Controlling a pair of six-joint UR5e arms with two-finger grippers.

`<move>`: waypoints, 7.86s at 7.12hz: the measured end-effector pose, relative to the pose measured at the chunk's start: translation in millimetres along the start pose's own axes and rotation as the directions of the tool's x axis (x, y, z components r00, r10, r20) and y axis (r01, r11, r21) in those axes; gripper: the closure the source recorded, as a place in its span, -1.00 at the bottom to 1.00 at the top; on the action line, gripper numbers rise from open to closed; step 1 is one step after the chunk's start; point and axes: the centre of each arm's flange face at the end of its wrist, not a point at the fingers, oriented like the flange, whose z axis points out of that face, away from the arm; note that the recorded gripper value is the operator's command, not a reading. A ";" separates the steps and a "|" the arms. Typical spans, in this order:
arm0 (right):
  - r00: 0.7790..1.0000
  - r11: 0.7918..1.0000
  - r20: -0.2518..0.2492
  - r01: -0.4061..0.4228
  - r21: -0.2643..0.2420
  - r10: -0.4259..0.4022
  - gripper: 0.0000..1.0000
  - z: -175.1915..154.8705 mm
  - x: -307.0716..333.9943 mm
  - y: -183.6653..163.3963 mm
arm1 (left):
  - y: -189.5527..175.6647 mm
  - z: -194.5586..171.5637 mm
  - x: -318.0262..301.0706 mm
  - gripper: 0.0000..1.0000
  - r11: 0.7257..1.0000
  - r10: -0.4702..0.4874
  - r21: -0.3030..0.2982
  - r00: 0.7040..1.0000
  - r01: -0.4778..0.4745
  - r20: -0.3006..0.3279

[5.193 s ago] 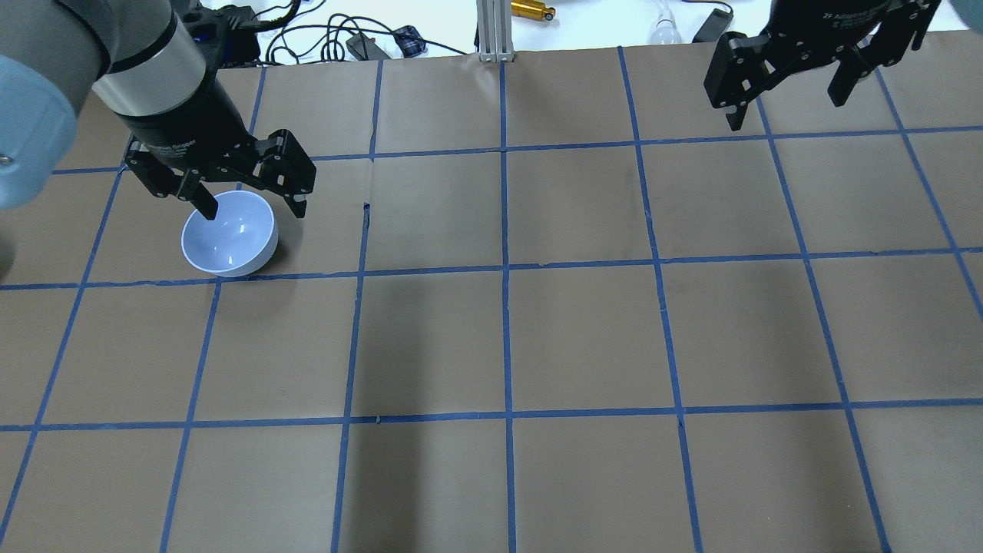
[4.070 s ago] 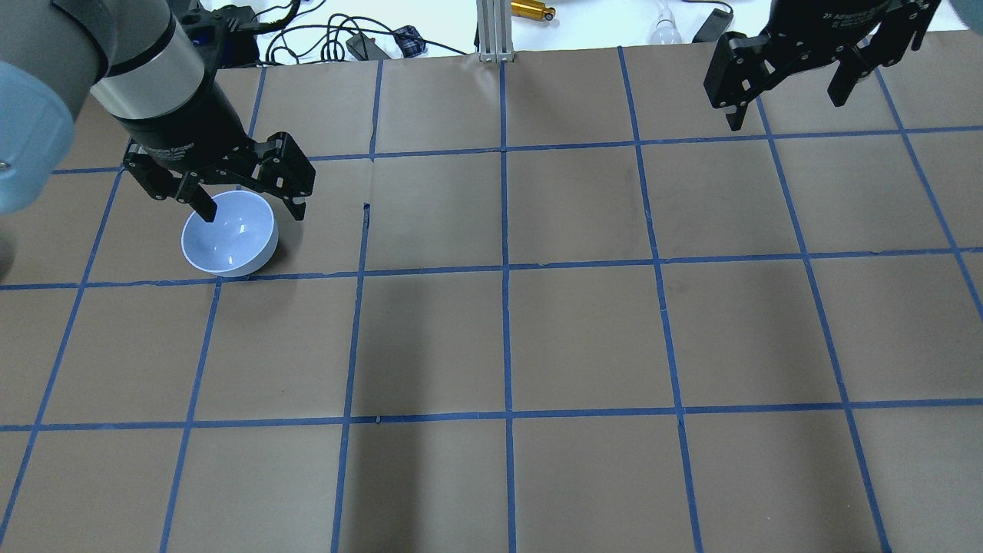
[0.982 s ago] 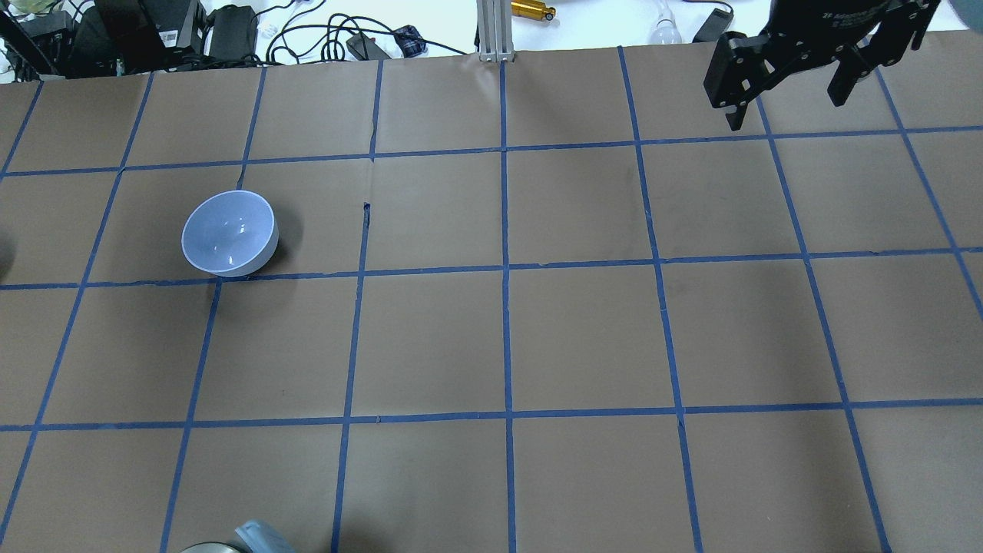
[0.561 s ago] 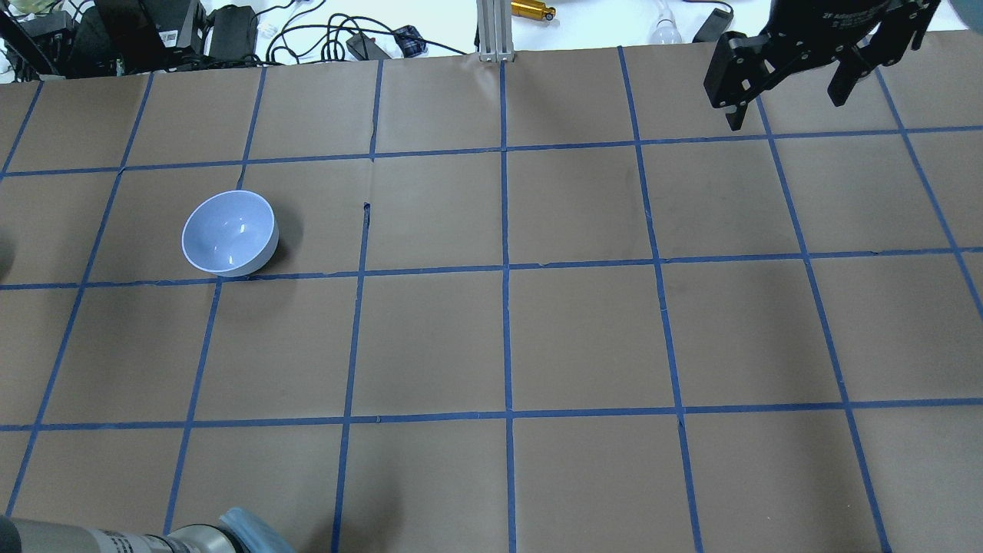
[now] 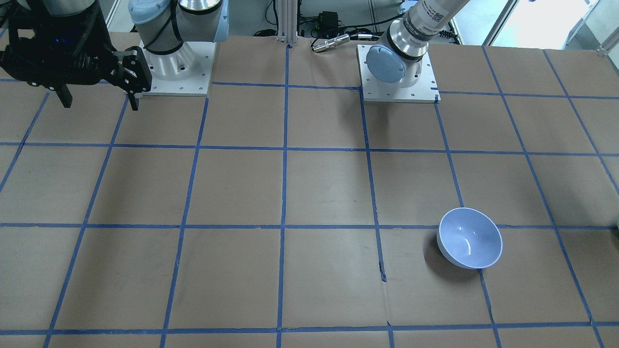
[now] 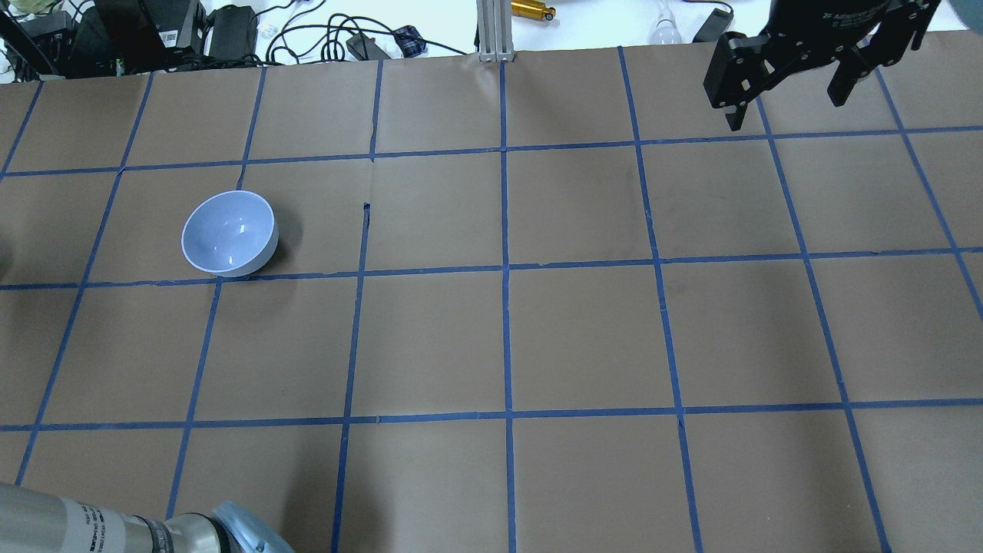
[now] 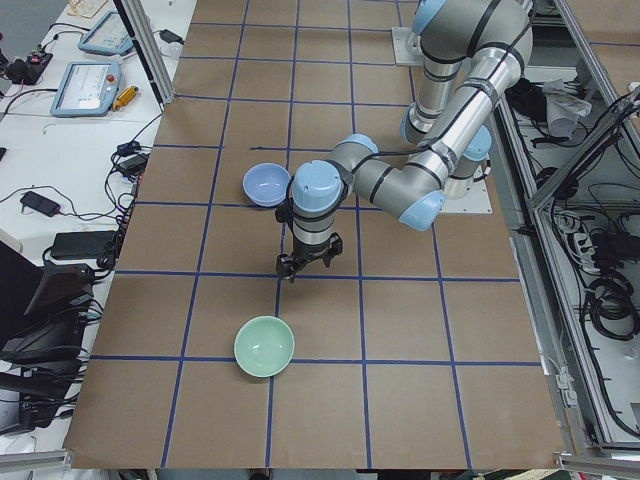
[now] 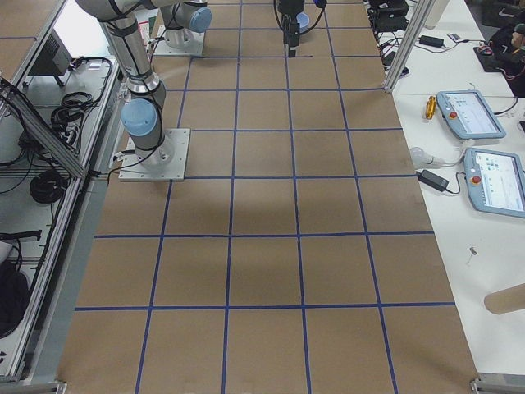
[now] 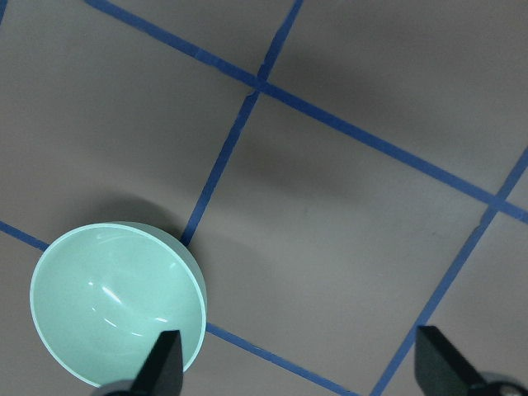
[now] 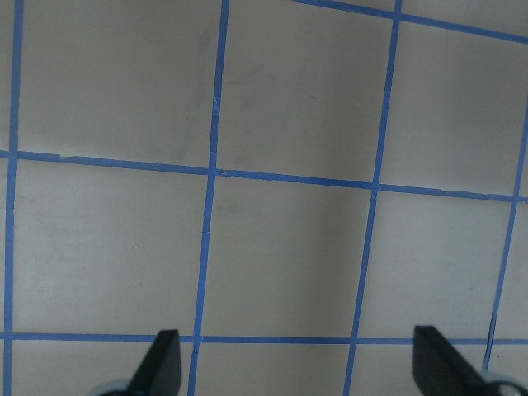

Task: Stack green bowl on blue bowl
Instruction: 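Move the left gripper back toward the robot over the pale green bowl, then lower the left gripper and close it on the pale green bowl's rim, then lift the pale green bowl with the left gripper, then carry the pale green bowl over the light blue bowl with the left gripper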

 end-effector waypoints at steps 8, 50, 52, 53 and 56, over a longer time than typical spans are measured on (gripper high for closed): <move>1.000 1.000 0.000 -0.001 0.000 0.001 -1.00 0.1 0.4 0.0 | 85.1 108.0 -30.8 -1.00 0.997 0.032 0.066 0.999 -0.029 -0.042; 1.000 1.000 0.000 -0.001 0.000 0.001 -1.00 0.1 0.6 -0.1 | -433.2 -20.6 17.2 1.00 0.991 -0.119 -0.075 0.983 0.109 -0.141; 1.000 1.000 0.000 0.000 0.000 0.000 -1.00 0.0 0.2 0.0 | -440.1 -5.5 40.8 1.00 0.979 -0.195 -0.089 0.969 0.183 -0.154; 1.000 1.000 0.000 -0.001 0.000 0.001 -1.00 0.0 0.3 0.0 | -440.9 3.6 49.8 1.00 0.976 -0.210 -0.092 0.966 0.197 -0.153; 1.000 1.000 0.000 0.000 0.000 0.000 -1.00 0.0 0.0 0.0 | -439.4 31.9 66.7 1.00 0.974 -0.218 -0.093 0.968 0.207 -0.127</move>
